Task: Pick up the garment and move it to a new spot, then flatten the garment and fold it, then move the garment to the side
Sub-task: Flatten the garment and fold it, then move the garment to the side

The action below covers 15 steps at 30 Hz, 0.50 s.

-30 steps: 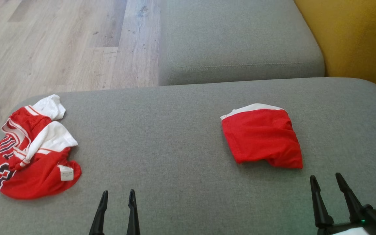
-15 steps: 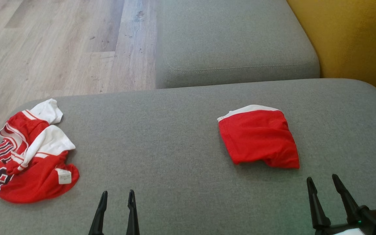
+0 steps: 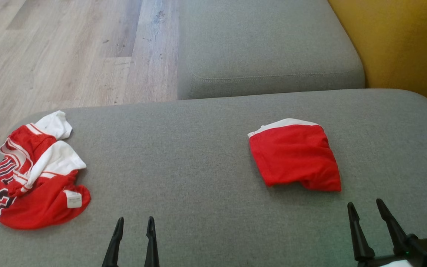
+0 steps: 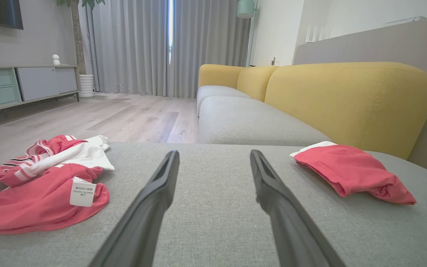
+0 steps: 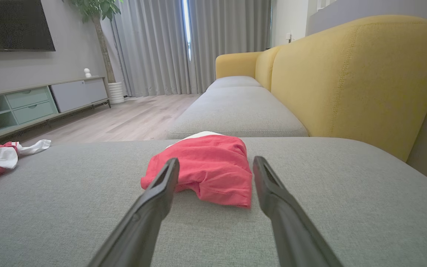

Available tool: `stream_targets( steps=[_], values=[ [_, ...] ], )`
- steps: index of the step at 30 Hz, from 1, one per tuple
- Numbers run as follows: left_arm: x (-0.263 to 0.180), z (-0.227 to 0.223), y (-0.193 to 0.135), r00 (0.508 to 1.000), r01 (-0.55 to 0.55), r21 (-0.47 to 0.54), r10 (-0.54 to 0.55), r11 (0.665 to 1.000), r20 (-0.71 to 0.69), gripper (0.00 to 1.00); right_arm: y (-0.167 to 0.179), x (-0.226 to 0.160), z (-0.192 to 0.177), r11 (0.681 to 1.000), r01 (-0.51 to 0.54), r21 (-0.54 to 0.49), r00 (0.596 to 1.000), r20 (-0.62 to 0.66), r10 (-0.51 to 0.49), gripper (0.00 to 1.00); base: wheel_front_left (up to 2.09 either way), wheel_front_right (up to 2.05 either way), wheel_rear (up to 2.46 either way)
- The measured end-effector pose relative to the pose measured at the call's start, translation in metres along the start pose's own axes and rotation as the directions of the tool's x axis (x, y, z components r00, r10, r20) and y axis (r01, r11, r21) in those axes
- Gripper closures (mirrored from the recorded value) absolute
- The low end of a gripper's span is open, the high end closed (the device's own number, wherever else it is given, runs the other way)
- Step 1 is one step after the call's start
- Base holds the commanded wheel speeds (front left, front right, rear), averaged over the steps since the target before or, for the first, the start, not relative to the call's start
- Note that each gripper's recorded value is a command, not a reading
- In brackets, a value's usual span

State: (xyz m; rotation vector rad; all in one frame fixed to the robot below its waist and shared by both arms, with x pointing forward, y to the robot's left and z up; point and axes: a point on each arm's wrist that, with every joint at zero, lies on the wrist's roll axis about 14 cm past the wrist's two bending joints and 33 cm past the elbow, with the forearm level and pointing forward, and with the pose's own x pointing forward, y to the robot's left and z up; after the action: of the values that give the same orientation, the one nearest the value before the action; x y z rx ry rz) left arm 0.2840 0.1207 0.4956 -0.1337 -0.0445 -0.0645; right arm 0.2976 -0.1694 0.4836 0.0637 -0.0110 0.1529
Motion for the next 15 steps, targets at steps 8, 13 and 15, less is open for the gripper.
stream_targets(
  steps=[8, 13, 15],
  values=[
    [0.001, 0.0, 0.002, 1.0, -0.012, -0.046, 0.012, 0.999, -0.007, 0.0, 0.001, 0.003, -0.004, 1.0, -0.006, 0.001, 1.0, -0.017, 0.006, 0.0, 0.0, 0.0, 0.0],
    [0.002, -0.008, -0.004, 0.999, 0.017, -0.076, -0.02, 0.997, -0.037, 0.0, -0.001, 0.01, -0.01, 1.0, -0.015, -0.013, 0.999, -0.043, 0.015, 0.0, 0.0, 0.0, 0.0],
    [0.004, -0.012, -0.004, 0.998, 0.014, -0.08, -0.018, 0.997, -0.053, 0.0, -0.005, 0.017, -0.012, 0.998, -0.026, -0.051, 0.998, -0.057, 0.023, 0.0, 0.0, 0.0, 0.0]
  ],
)
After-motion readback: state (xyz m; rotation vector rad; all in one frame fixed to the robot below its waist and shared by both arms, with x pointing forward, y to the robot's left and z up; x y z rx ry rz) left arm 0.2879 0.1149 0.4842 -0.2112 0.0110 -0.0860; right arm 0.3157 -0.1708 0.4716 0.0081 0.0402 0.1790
